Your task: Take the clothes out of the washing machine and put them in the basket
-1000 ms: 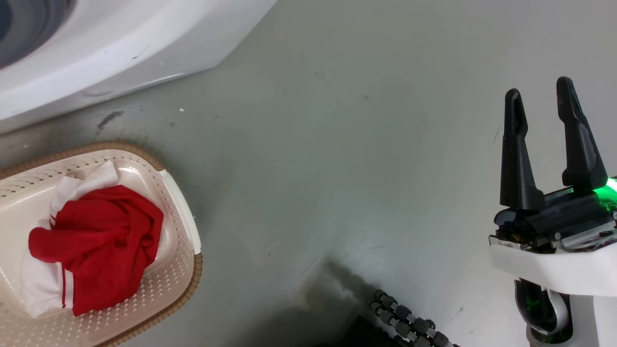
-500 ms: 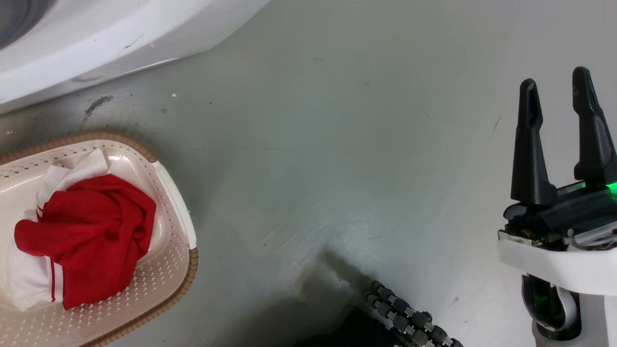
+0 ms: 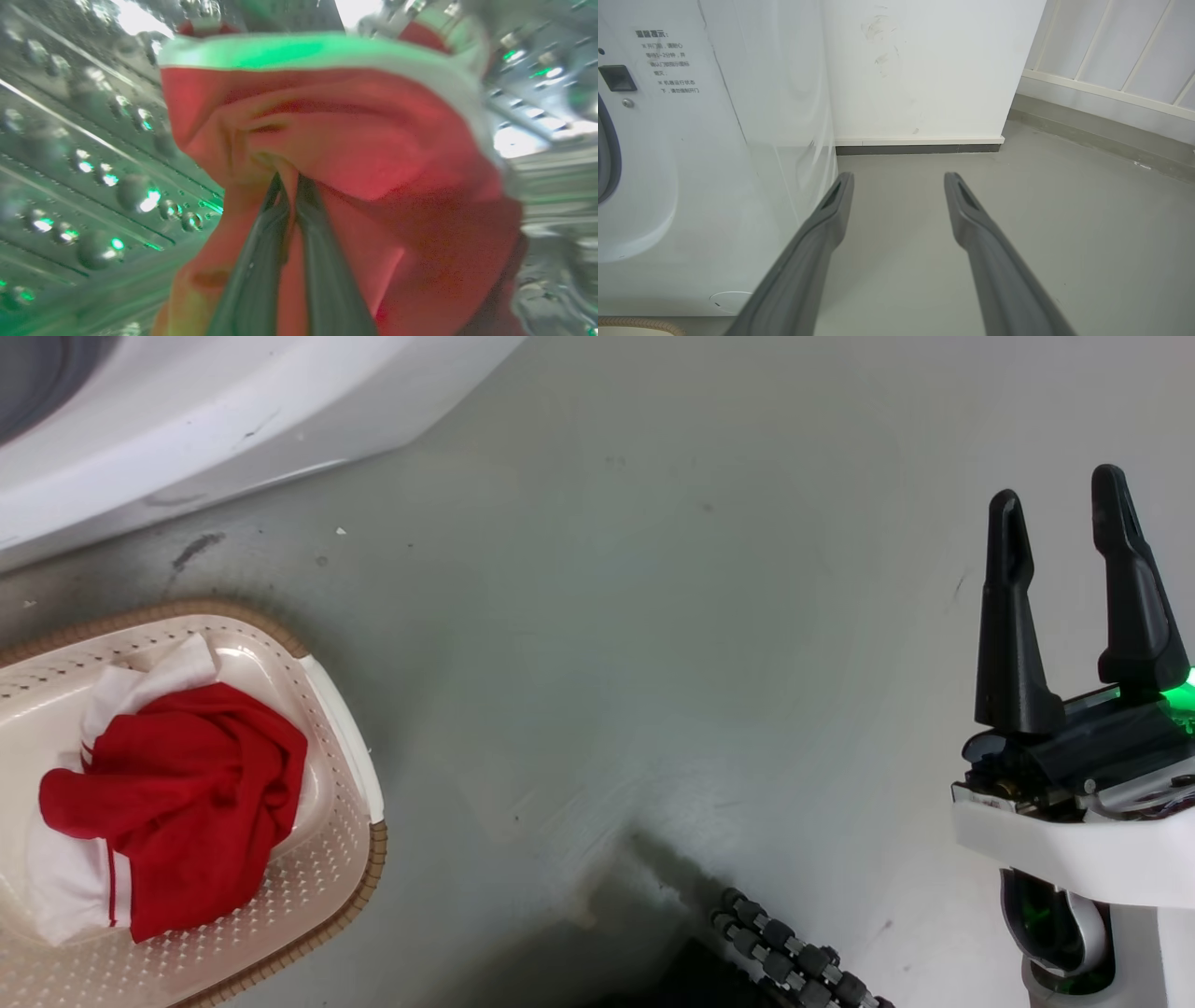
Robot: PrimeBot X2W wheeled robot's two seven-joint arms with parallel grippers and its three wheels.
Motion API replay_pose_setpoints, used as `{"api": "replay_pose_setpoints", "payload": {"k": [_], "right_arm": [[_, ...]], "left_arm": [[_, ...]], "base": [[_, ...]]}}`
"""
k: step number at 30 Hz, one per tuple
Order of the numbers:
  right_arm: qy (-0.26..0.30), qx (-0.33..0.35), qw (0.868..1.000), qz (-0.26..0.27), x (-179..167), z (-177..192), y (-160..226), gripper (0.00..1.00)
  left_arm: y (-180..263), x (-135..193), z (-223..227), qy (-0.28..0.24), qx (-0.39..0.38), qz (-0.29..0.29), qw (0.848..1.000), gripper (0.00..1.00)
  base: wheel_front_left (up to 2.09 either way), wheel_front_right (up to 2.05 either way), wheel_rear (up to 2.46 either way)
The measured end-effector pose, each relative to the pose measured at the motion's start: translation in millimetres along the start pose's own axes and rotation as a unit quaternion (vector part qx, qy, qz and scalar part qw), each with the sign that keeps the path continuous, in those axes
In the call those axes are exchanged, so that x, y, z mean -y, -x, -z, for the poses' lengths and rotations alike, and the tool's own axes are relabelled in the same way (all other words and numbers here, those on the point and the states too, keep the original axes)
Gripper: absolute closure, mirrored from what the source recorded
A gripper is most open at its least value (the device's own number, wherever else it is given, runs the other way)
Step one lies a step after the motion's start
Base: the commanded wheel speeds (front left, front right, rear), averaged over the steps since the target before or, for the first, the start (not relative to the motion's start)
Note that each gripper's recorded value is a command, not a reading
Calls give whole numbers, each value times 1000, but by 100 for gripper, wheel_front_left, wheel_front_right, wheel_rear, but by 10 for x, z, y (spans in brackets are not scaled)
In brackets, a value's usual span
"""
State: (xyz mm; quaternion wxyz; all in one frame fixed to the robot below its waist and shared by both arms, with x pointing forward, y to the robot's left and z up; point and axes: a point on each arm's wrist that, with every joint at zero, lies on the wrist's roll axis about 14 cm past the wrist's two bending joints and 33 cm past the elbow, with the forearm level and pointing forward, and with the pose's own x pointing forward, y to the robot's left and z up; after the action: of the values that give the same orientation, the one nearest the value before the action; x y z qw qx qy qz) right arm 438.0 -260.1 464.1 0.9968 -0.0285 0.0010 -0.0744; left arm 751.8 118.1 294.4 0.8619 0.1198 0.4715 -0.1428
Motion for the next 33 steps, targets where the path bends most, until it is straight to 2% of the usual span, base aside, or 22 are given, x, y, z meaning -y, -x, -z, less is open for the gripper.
{"api": "replay_pose_setpoints", "payload": {"k": [8,15,21,33], "right_arm": [[1,21,1000,-6,-24,-159,22,0],[-2,42,999,-11,-54,-326,65,0],[-7,56,998,-14,-73,-439,125,0],[-8,79,997,-21,-119,-648,300,0]], "left_arm": [[259,9,-271,-15,99,-3,995,100],[496,40,-380,-33,199,-6,979,100],[606,132,-236,-39,242,-8,969,100],[1047,280,-10,10,332,-6,943,100]], "base": [[0,0,0],[0,0,0],[0,0,0],[0,0,0]]}}
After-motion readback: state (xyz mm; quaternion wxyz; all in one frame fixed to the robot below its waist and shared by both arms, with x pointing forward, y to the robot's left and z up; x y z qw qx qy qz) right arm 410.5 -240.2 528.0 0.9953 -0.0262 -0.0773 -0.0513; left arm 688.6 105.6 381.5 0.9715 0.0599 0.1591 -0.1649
